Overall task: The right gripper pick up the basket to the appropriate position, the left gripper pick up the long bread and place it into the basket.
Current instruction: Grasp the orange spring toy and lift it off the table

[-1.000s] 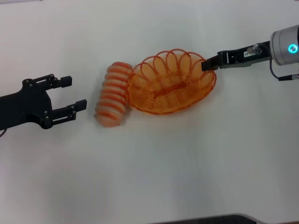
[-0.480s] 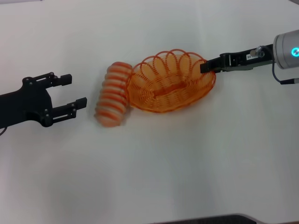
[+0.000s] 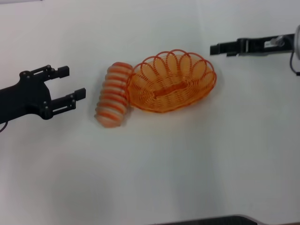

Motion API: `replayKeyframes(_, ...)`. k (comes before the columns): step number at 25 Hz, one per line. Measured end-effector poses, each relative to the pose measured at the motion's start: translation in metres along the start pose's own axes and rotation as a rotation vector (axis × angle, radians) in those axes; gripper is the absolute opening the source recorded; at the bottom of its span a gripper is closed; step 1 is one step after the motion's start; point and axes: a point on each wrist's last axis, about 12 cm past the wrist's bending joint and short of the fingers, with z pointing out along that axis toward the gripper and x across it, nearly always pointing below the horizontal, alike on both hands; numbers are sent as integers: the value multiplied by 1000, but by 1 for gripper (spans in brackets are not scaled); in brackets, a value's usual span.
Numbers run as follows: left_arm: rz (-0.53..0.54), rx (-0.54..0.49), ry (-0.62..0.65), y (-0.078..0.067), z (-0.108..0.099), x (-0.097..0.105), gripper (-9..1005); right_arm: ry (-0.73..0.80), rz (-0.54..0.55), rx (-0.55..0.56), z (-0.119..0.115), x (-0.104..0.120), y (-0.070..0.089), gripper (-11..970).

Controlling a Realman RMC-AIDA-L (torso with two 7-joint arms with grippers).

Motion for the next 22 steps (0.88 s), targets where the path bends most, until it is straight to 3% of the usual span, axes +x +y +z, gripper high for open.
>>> replayKeyframes(4,-50,-39,-46,1,1,0,715,-125,-55,-69,-17,-2,-4,745)
replayKeyframes(10,-250,-74,-98,3,1,-2,715,-336,-217,-173,-43,7,-6,743)
replayKeyframes(17,-547,-75,-139,7,-3,-2,714,-480,-404,-234,-59,35,-4,742)
replayKeyframes(22,-808,-49,-120,16,-9,-5,714,-555,-410,-237,-66,53,-11,740)
